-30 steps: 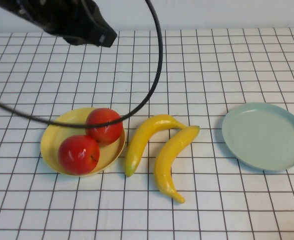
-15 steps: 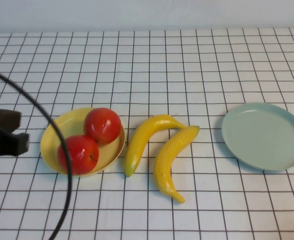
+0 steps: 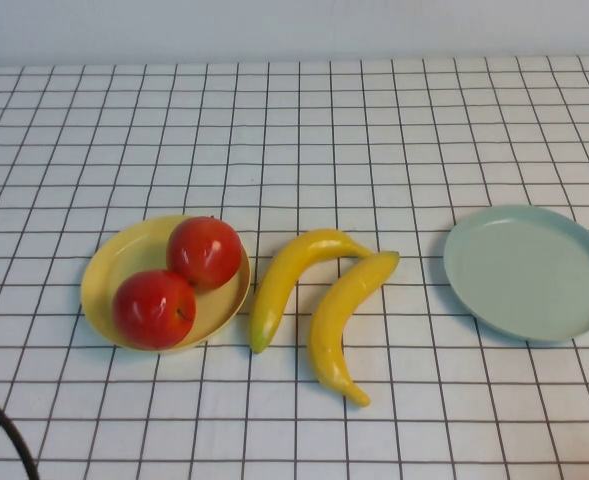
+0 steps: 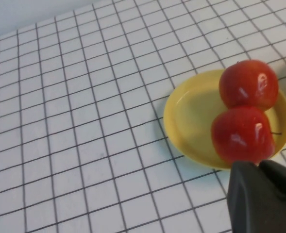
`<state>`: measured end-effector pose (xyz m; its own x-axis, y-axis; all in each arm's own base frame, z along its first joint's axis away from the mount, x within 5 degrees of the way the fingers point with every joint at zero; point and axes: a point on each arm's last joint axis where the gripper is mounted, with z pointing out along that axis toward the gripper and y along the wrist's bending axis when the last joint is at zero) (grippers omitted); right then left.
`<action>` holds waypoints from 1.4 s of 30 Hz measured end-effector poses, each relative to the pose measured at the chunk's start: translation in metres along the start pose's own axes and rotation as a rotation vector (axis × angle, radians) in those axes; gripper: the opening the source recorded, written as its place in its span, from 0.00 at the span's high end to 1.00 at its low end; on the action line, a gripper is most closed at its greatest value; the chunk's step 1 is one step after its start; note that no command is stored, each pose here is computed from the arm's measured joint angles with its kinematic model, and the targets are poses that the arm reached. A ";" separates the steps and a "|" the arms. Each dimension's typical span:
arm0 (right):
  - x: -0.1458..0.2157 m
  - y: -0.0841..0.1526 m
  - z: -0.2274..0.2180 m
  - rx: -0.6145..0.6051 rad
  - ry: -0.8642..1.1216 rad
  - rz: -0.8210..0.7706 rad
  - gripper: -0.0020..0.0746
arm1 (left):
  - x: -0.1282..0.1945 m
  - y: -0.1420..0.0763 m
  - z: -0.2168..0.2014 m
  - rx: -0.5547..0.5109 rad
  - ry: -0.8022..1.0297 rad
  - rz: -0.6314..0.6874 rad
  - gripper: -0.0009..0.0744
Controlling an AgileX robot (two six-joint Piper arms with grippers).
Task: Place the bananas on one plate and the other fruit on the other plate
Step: Put another type of fruit in the right plate
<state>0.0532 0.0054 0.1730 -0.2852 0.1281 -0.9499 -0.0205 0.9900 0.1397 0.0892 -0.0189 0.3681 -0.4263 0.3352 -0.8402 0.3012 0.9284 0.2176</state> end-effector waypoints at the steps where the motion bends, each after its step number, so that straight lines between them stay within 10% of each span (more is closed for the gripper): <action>1: 0.000 0.000 0.000 -0.001 0.000 0.002 0.99 | 0.005 0.001 -0.001 -0.014 -0.002 0.013 0.99; 15: 0.000 0.001 0.000 -0.006 0.000 0.015 0.99 | 0.114 -0.016 0.009 -0.207 -0.325 0.089 0.99; 24: 0.001 0.000 0.000 -0.006 0.000 0.018 0.99 | 0.167 -0.030 0.047 -0.206 -0.215 -0.032 0.99; 42: 0.001 0.000 0.000 -0.007 0.000 0.020 0.99 | 0.185 -0.040 0.064 -0.128 -0.197 -0.130 0.99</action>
<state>0.0532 0.0060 0.1719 -0.2854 0.1477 -0.9470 -0.0214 0.9868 0.1604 0.0523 -0.0043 0.1719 -0.2760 0.1859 -0.9430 0.1391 0.9785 0.1522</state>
